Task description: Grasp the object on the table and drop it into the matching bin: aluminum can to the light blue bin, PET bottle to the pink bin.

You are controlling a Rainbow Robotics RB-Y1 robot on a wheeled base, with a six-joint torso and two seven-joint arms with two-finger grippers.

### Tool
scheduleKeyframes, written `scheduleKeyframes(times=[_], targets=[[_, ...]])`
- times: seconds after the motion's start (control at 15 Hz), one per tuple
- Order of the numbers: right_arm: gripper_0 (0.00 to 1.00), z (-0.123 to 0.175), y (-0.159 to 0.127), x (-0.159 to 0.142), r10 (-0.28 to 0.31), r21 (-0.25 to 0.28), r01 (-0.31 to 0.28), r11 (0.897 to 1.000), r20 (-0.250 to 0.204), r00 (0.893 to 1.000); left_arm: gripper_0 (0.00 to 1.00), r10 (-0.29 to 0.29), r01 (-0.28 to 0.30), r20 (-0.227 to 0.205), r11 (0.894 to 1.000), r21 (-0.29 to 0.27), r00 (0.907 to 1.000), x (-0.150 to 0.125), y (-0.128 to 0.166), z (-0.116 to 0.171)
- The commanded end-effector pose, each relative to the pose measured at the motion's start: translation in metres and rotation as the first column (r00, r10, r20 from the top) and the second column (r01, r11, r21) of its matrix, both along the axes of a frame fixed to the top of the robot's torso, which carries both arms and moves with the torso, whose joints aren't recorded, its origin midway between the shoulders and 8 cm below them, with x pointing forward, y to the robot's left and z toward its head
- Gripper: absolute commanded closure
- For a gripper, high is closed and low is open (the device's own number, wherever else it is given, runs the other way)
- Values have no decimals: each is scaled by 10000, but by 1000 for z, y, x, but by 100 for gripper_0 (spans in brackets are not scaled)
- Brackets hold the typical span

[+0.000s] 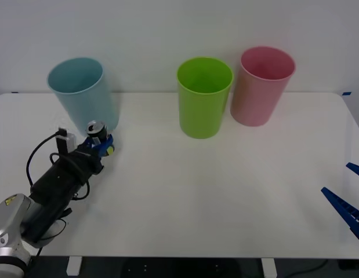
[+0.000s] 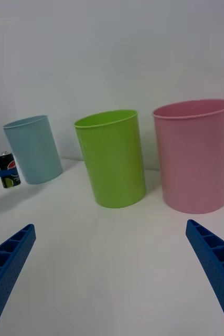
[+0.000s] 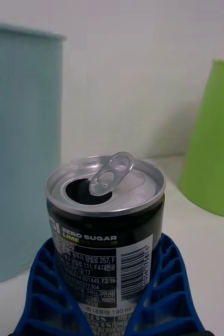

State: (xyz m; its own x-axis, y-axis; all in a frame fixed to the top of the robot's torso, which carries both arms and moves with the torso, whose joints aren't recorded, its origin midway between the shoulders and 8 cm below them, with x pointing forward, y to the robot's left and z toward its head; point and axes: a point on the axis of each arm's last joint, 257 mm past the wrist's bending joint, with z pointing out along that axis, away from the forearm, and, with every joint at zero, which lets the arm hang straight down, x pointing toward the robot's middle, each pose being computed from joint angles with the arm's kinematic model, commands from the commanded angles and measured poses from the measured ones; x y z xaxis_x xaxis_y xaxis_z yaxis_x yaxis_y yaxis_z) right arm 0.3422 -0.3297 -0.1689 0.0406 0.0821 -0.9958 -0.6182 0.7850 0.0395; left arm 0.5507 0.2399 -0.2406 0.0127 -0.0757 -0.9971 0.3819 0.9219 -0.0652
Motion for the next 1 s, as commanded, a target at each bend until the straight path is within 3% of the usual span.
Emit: scheduleKeyframes(times=[0.07, 0.27, 0.67, 1.0], targets=[[0, 0, 0, 0, 0, 0, 0, 10000, 0, 10000, 100, -175, 183, 420, 9996, -195, 9990, -12, 2, 24], [0, 0, 0, 0, 0, 0, 0, 10000, 0, 10000, 100, -317, 338, 863, 9992, -233, 9958, -25, 7, 49], [0, 0, 0, 0, 0, 0, 0, 10000, 0, 10000, 100, -658, 874, 1543, 9866, -1377, 9858, -43, 14, 126], [0, 0, 0, 0, 0, 0, 0, 10000, 0, 10000, 100, -365, 789, 2040, 9758, -2040, 9783, -37, 28, 181]])
